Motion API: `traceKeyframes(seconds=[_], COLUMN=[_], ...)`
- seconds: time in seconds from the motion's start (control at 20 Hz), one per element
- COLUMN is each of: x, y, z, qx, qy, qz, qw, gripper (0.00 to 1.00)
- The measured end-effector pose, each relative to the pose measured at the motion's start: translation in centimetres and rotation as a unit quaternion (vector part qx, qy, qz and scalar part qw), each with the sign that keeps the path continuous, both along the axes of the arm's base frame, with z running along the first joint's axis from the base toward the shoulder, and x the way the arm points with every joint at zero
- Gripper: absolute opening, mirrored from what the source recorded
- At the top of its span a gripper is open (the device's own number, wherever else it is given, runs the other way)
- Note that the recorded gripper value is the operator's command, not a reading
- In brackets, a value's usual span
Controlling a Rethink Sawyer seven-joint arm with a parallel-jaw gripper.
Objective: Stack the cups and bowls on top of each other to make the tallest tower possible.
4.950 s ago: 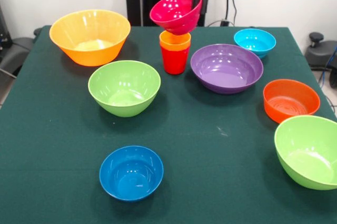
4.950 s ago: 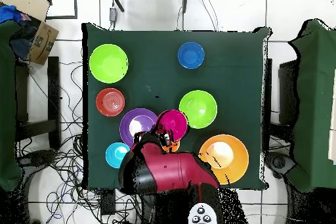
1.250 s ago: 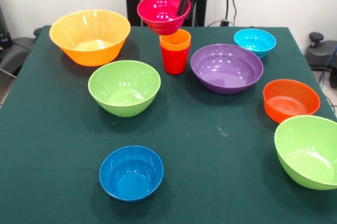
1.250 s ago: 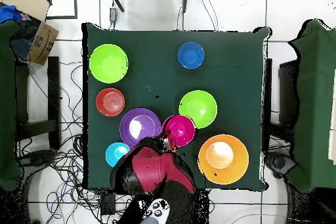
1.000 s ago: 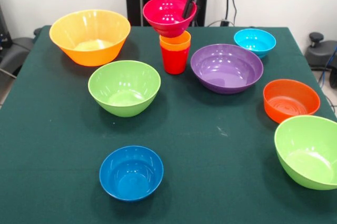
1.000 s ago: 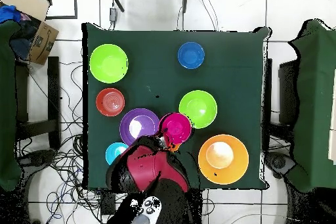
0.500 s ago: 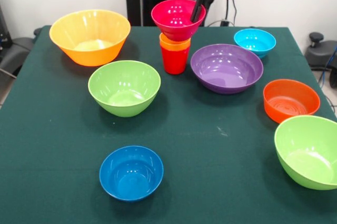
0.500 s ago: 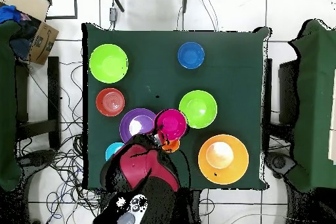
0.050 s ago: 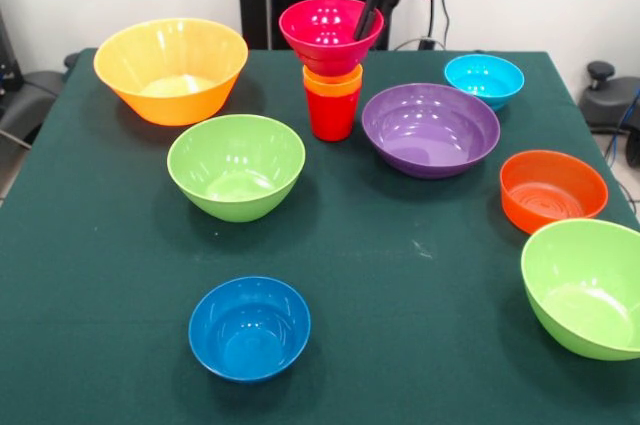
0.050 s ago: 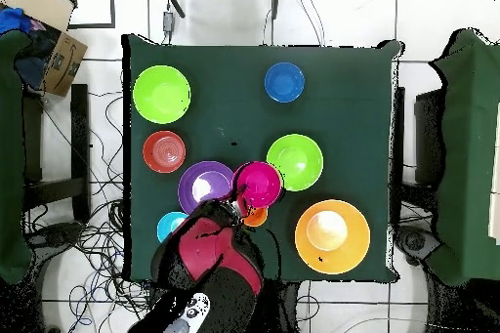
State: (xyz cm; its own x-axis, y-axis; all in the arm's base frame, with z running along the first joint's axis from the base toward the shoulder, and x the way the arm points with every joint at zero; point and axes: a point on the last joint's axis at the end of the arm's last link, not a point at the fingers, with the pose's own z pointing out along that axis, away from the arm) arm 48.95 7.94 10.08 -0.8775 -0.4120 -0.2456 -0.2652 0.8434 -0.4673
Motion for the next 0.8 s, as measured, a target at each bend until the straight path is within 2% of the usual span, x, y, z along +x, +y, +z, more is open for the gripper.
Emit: traceKeyframes(seconds=[0.45,0.8], x=[0.0,0.3], y=[-1.4,-1.3], z=[-0.3,-0.3], qx=[-0.007,-0.004], qy=[-0.019,-0.031], qz=[0.005,0.01], qw=[0.9998,0.9995], gripper=[0.0,0.0])
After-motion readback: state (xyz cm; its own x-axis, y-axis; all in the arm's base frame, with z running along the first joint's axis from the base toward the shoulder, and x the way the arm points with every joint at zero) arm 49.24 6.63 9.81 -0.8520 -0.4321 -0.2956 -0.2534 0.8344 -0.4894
